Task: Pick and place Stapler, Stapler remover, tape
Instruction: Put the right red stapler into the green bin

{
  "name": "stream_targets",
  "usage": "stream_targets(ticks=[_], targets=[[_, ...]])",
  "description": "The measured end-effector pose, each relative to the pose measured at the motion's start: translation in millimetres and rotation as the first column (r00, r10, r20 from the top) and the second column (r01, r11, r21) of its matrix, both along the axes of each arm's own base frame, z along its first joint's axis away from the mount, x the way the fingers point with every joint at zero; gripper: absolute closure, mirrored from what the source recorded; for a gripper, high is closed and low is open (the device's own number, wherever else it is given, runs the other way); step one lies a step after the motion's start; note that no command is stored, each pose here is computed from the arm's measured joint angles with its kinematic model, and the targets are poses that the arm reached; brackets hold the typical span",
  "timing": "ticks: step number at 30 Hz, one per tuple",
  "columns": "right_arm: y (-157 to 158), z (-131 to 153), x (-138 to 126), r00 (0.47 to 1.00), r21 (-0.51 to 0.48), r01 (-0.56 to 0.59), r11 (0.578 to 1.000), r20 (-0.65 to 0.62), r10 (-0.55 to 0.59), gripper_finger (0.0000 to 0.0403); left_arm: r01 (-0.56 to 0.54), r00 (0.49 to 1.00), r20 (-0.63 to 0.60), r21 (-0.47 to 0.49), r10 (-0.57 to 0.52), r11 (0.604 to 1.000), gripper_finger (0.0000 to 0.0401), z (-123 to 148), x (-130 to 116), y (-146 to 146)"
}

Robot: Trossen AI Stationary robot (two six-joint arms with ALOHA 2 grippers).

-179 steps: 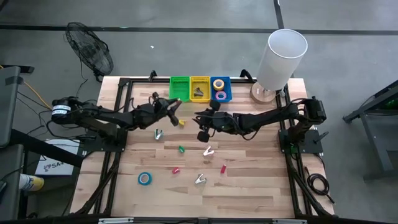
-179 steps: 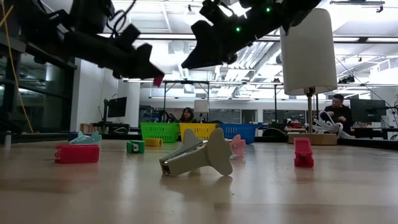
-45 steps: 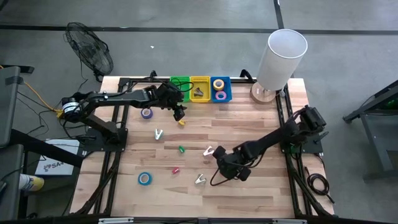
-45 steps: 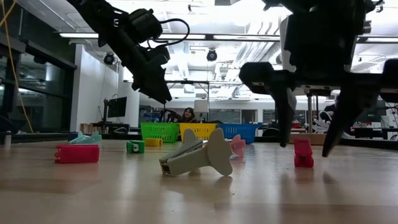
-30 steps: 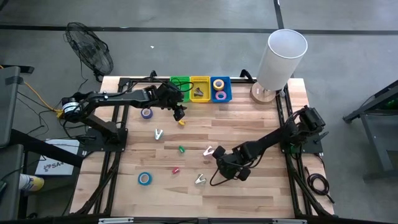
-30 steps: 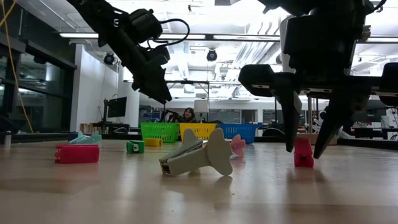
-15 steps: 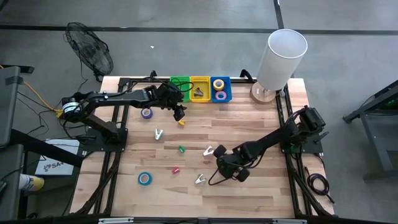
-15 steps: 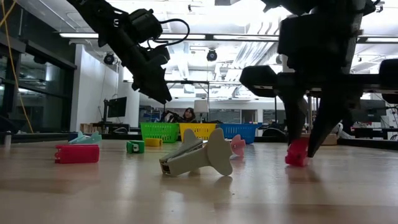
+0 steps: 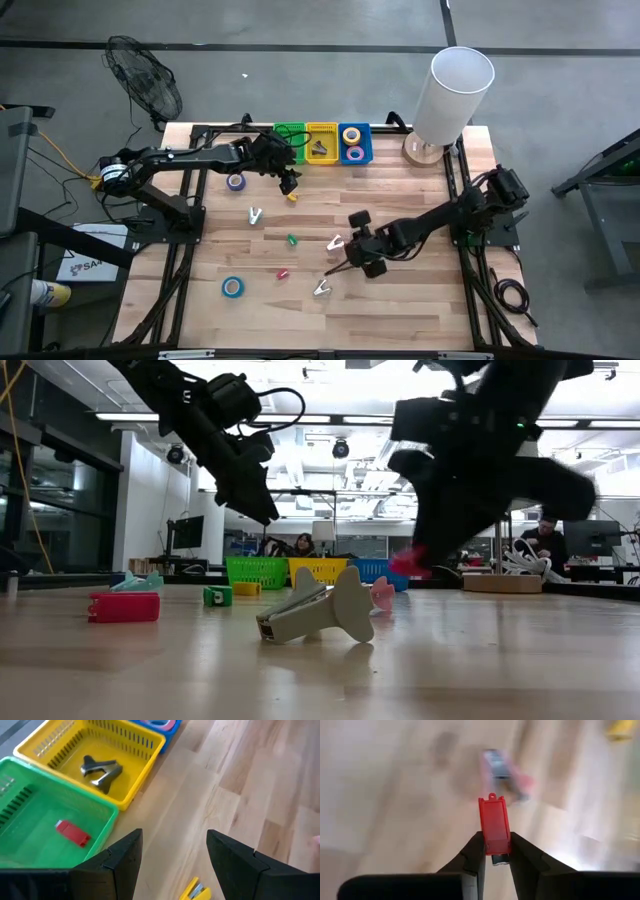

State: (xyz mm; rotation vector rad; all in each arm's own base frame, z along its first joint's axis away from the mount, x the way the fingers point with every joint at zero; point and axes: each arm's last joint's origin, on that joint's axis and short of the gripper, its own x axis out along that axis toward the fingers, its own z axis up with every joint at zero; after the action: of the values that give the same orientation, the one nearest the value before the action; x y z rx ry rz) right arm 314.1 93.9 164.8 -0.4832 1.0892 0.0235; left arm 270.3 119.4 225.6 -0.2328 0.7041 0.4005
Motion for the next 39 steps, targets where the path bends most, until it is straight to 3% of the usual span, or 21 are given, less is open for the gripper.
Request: stream_targets(ticks=[4, 8, 14, 21, 26, 30, 39], targets=[[-10, 9, 2, 0.996, -0.075, 0.068, 0.995, 0.066, -0.063, 0.0348, 0.065, 0.997, 0.051, -0.014, -0.064, 0.998, 0.0183, 3, 3, -1], [-22, 15, 6, 0.977, -0.091, 0.176, 0.98, 0.137, -0.163, 0.0341, 0.197, 0.975, 0.107, -0.002, -0.196, 0.98, 0.0183, 7, 7, -4], [-46, 26, 15, 0.9, -0.019, 0.355, 0.935, 0.277, -0.336, 0.0347, 0.419, 0.884, 0.209, 0.043, -0.418, 0.907, 0.0183, 13, 12, -10], [-66, 53, 24, 0.808, 0.079, 0.383, 0.92, 0.454, -0.375, 0.0339, 0.552, 0.788, 0.233, 0.143, -0.57, 0.821, 0.0183, 18, 21, -30], [-73, 75, 28, 0.753, 0.144, 0.33, 0.933, 0.556, -0.352, 0.0343, 0.552, 0.773, 0.234, 0.211, -0.59, 0.807, 0.0183, 22, 27, -40], [-72, 81, 29, 0.742, 0.149, 0.283, 0.947, 0.592, -0.315, 0.0346, 0.523, 0.781, 0.24, 0.253, -0.576, 0.814, 0.0183, 25, 30, -43], [-73, 82, 30, 0.739, 0.144, 0.284, 0.948, 0.598, -0.312, 0.0343, 0.528, 0.75, 0.284, 0.286, -0.597, 0.8, 0.0183, 30, 32, -44]])
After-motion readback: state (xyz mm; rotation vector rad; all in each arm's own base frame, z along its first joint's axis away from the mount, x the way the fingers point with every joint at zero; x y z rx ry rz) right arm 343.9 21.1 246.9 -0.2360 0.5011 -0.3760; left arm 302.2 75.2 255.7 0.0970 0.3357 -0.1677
